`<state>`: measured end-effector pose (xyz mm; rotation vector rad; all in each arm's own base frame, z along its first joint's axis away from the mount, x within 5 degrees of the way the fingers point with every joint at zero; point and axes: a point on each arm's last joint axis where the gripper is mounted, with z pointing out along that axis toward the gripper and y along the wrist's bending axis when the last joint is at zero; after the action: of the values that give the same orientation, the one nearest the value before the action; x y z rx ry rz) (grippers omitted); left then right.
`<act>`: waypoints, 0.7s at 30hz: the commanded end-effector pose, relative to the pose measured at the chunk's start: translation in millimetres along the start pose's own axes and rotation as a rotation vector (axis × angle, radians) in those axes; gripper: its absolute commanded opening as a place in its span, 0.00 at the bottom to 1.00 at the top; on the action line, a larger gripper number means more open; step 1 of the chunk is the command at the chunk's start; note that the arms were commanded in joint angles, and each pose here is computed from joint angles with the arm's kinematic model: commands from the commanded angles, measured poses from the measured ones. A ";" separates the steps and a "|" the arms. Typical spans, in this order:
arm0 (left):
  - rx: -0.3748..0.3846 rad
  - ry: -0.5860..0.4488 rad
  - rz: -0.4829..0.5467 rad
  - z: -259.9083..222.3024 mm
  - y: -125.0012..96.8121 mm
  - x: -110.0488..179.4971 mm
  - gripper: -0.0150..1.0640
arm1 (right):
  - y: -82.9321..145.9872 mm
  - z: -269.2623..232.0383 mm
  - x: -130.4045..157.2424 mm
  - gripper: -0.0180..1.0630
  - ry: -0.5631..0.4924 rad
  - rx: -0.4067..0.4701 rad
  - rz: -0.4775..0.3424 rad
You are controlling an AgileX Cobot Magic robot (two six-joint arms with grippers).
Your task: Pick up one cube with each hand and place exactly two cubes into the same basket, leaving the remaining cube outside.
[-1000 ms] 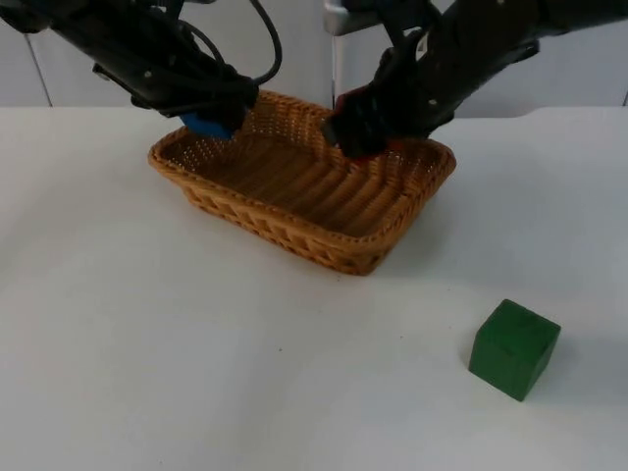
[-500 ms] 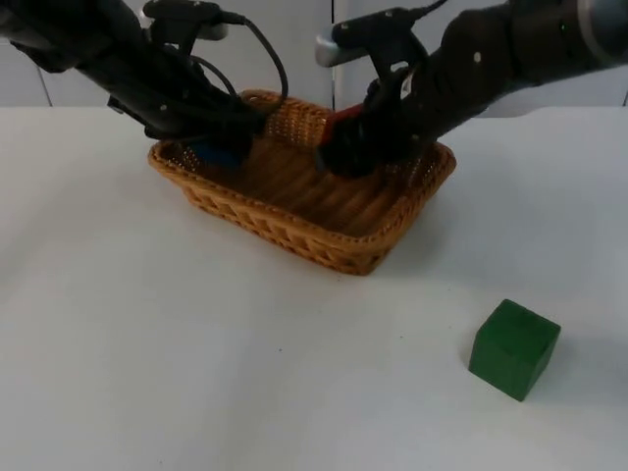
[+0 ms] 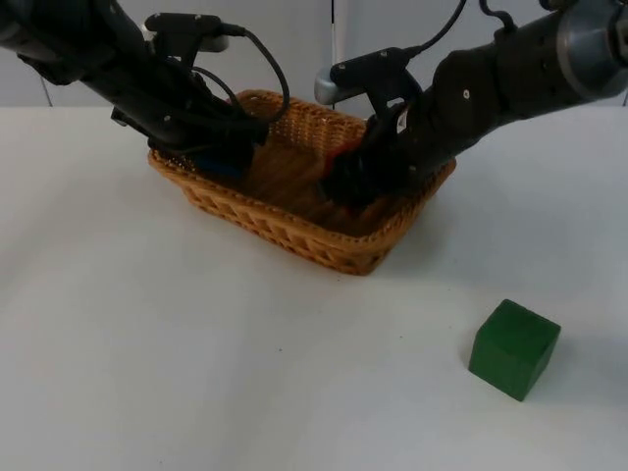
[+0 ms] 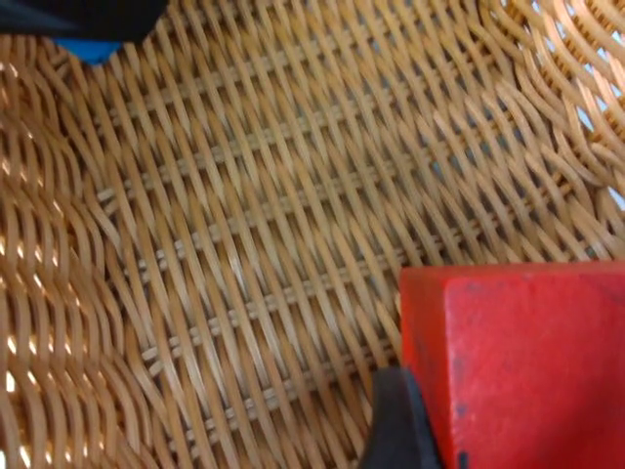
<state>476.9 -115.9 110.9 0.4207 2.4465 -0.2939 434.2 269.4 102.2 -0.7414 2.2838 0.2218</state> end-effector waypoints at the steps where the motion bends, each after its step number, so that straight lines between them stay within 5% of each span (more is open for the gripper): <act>1: 0.006 -0.014 -0.008 -0.9 -2.9 -3.3 0.01 | -2.1 -1.6 -4.7 0.02 -0.026 0.004 -0.009; 5: 0.009 -0.010 -0.006 -0.9 -3.1 -3.0 0.06 | -2.1 -1.6 -4.9 0.17 -0.027 0.005 -0.009; 9: 0.015 -0.001 -0.004 -0.9 -3.7 -2.2 0.36 | -2.1 -1.6 -4.9 0.45 -0.027 0.005 -0.009; 10: 0.015 -0.001 -0.004 -0.9 -3.7 -2.2 0.36 | -2.1 -1.6 -4.9 0.45 -0.027 0.005 -0.009; 14: 0.031 0.021 -0.004 -1.0 -5.2 -0.1 0.69 | -2.3 -4.5 -8.0 0.63 -0.039 0.005 -0.009; 21: 0.061 0.012 0.006 -22.0 -11.1 -12.7 0.83 | -4.6 -36.5 -36.1 0.66 -0.114 0.013 -0.021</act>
<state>471.1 -118.4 113.9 0.4584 2.4921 -0.3409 434.8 269.8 122.8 -0.7304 2.2408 0.2312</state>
